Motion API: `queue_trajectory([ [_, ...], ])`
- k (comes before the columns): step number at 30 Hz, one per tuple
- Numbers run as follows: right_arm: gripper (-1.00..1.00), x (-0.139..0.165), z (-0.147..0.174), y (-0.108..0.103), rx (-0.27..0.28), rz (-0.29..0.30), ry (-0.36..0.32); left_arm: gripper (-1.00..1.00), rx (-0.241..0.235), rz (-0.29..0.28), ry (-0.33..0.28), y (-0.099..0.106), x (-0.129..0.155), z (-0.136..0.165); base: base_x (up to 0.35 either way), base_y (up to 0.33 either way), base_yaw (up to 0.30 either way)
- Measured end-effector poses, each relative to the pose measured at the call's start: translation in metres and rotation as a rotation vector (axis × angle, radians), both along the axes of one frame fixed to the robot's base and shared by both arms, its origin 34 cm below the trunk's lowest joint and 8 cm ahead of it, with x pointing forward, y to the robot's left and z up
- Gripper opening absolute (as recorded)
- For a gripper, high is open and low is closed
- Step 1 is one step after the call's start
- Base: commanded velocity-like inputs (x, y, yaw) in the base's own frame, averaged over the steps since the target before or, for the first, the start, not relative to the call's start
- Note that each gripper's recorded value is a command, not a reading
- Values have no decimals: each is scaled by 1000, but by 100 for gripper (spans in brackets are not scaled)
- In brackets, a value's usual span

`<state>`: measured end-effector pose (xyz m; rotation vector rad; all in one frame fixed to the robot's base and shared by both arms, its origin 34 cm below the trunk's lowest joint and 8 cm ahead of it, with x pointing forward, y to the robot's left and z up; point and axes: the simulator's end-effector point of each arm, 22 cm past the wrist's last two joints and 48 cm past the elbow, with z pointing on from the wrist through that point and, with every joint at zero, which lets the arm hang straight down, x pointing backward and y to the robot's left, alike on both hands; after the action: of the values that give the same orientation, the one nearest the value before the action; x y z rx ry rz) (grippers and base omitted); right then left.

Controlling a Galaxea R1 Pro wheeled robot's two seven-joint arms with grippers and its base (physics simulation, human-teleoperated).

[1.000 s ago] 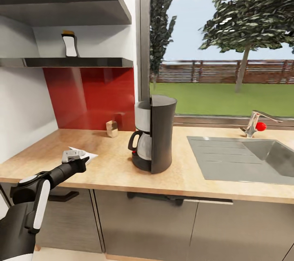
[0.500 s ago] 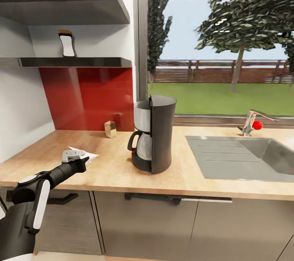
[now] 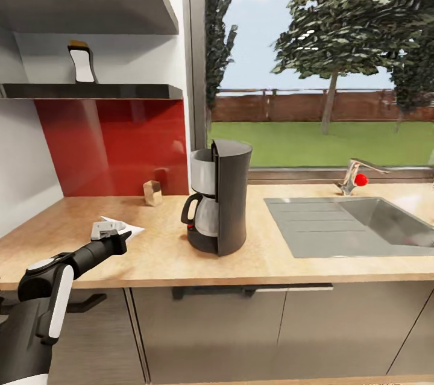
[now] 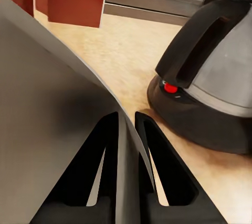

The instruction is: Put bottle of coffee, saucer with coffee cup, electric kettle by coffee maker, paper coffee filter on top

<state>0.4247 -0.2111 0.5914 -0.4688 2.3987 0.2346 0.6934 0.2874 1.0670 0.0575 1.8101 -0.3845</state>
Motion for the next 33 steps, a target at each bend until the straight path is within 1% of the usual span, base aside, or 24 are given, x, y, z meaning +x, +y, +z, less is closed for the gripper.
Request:
queue_trajectory([
  [11,100,0,0,0,0,0,0,-100,1,2,0,1,0,0,0,282,-26],
  [17,100,0,0,0,0,0,-1,-100,1,2,-2,1,0,1,0,285,-203],
  [24,100,1,1,0,0,0,-4,-100,1,3,-5,2,-1,3,0,49,-250],
  [29,100,1,1,0,0,0,-4,-100,1,5,-6,3,-1,3,0,276,-30],
  [33,100,1,1,0,0,0,-4,-100,1,5,-6,3,-1,3,0,302,-154],
])
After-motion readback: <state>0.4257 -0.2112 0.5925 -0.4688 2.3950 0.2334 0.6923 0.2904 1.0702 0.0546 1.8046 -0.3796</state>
